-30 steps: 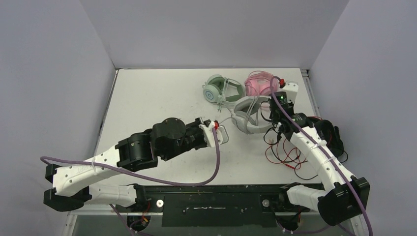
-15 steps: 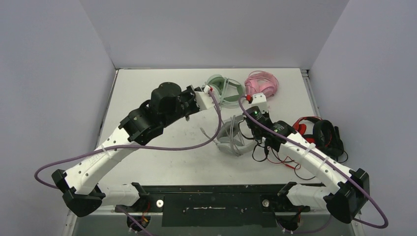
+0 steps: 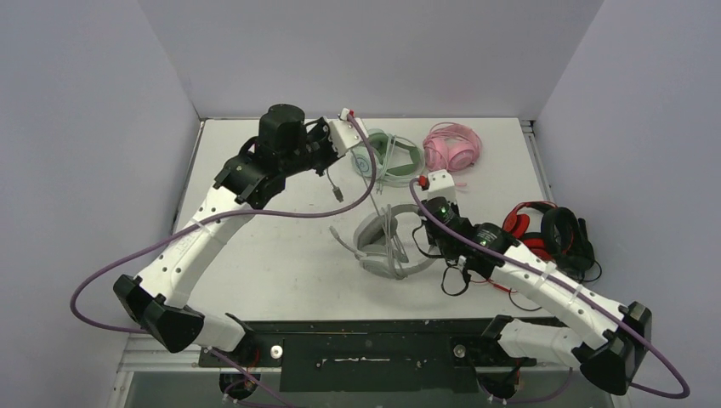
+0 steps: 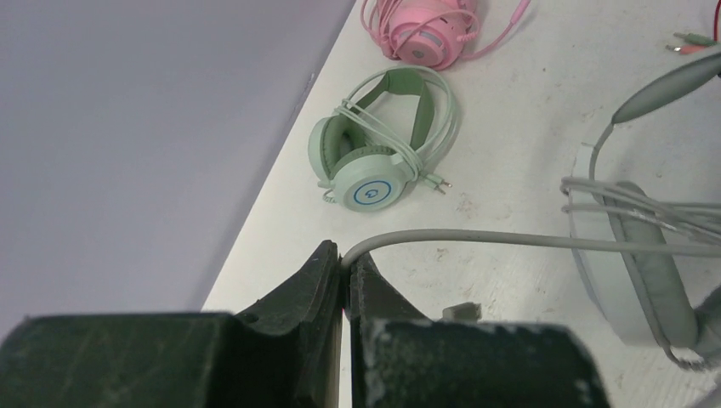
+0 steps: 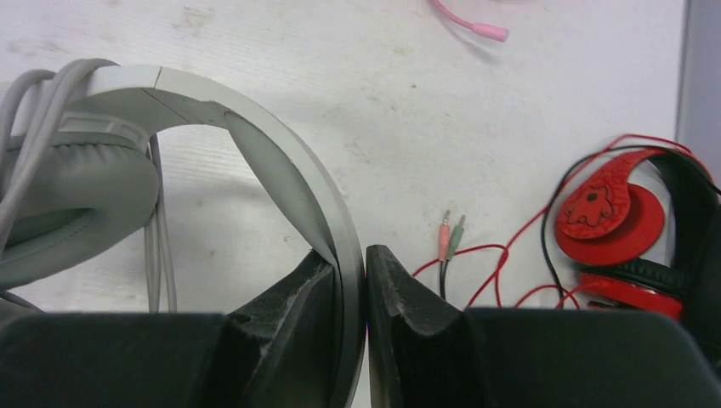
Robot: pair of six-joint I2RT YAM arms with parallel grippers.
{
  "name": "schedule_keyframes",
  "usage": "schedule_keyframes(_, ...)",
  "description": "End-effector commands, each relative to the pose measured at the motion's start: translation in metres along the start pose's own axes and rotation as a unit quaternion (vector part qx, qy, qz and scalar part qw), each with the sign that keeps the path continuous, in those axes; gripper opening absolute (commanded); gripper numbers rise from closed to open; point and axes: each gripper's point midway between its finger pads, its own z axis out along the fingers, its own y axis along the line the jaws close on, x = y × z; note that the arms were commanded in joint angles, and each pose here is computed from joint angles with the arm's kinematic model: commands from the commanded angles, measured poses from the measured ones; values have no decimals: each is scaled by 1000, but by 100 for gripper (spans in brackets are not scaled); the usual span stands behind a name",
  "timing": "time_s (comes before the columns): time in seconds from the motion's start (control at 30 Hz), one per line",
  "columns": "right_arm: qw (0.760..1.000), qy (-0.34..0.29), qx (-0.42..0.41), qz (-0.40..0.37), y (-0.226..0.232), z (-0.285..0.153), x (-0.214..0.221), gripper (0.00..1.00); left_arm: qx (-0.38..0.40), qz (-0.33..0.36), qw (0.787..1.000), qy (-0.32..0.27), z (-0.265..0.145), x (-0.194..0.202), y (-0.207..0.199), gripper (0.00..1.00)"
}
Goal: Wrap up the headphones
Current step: Wrap the headphones cable around the headphones.
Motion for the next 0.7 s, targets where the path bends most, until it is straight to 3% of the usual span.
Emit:
schedule_keyframes(0.0, 991, -66, -114, 21, 25, -33, -32, 0, -14, -51, 997, -56, 10, -12, 20, 0)
schedule_keyframes(0.23, 960, -110, -256, 3, 53, -81, -55, 0, 47, -177, 976, -119, 29, 14, 31, 0)
schedule_keyframes(0.67, 916, -234, -316, 84, 43, -148, -134, 0, 112, -301, 926, -196, 46, 26, -4, 0)
